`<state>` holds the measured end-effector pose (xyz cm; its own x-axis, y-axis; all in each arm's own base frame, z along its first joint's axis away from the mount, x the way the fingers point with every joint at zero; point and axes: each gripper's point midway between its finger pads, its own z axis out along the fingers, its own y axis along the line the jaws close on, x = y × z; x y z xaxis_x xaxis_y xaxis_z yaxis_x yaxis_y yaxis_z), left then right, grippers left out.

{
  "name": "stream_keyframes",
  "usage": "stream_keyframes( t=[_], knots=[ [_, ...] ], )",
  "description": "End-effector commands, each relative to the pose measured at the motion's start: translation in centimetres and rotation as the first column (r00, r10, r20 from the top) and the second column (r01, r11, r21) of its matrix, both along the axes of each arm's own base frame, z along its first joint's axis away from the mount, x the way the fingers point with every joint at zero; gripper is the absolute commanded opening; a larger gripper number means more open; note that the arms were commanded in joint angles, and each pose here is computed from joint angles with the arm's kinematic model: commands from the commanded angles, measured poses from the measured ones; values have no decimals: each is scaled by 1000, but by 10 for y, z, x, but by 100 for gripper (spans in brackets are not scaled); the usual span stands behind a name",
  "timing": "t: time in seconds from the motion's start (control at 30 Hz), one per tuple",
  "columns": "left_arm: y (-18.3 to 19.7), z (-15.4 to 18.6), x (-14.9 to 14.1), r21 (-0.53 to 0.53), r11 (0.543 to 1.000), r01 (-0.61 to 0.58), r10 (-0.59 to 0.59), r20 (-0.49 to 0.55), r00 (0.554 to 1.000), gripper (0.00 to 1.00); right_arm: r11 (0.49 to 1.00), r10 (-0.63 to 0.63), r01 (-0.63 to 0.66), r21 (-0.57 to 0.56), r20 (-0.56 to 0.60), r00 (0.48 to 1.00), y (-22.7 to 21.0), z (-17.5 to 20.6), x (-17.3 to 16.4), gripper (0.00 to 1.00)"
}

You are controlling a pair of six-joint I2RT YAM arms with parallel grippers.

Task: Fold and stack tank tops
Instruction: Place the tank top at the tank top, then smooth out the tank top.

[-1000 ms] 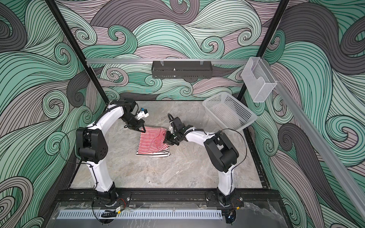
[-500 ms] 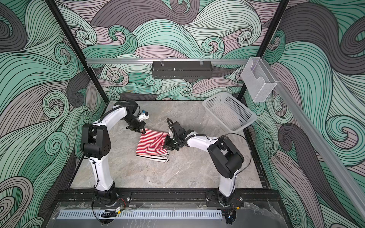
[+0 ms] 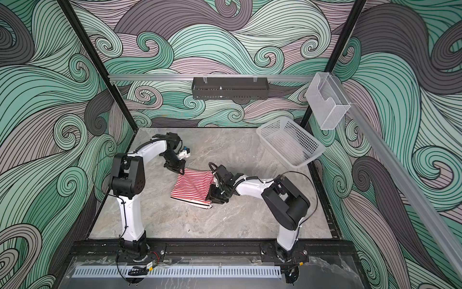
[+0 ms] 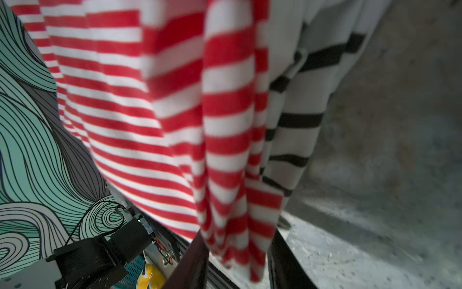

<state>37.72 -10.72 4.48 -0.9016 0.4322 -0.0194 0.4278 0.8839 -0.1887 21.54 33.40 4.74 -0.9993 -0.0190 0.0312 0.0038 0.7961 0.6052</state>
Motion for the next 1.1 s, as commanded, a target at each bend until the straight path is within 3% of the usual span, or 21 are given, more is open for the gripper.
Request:
stream_keyframes(
  t=[0.0,0.17,0.27,0.37,0.47,0.63,0.8,0.93,1.07],
  knots=[
    [21,6,13,135,991,-26,17,66,998,24,999,27,-24,-37,61,998,-10,26,0,39],
    [26,43,10,127,990,-54,32,170,985,26,1000,14,-15,6,119,993,1,52,13,34],
    [17,62,-4,62,997,-35,23,190,982,28,999,1,-7,49,132,991,13,54,20,22],
    [5,67,-25,-16,1000,7,-5,145,989,28,997,-9,0,74,121,993,26,47,28,10],
    [-9,58,-51,-94,994,61,-56,53,997,27,997,-4,-4,74,103,995,34,35,30,5],
    [-23,31,-92,-125,981,149,-155,-43,987,27,1000,26,-26,3,42,999,27,8,13,6],
    [-18,-1,-118,-42,976,215,-218,-98,971,27,998,58,-57,-35,29,998,18,6,4,7],
    [-9,-18,-129,40,963,267,-260,-130,957,26,998,51,-48,-34,103,993,14,30,21,12],
    [-9,-19,-134,40,959,279,-272,-134,953,26,1000,-1,3,-16,128,992,13,38,50,23]
  ],
)
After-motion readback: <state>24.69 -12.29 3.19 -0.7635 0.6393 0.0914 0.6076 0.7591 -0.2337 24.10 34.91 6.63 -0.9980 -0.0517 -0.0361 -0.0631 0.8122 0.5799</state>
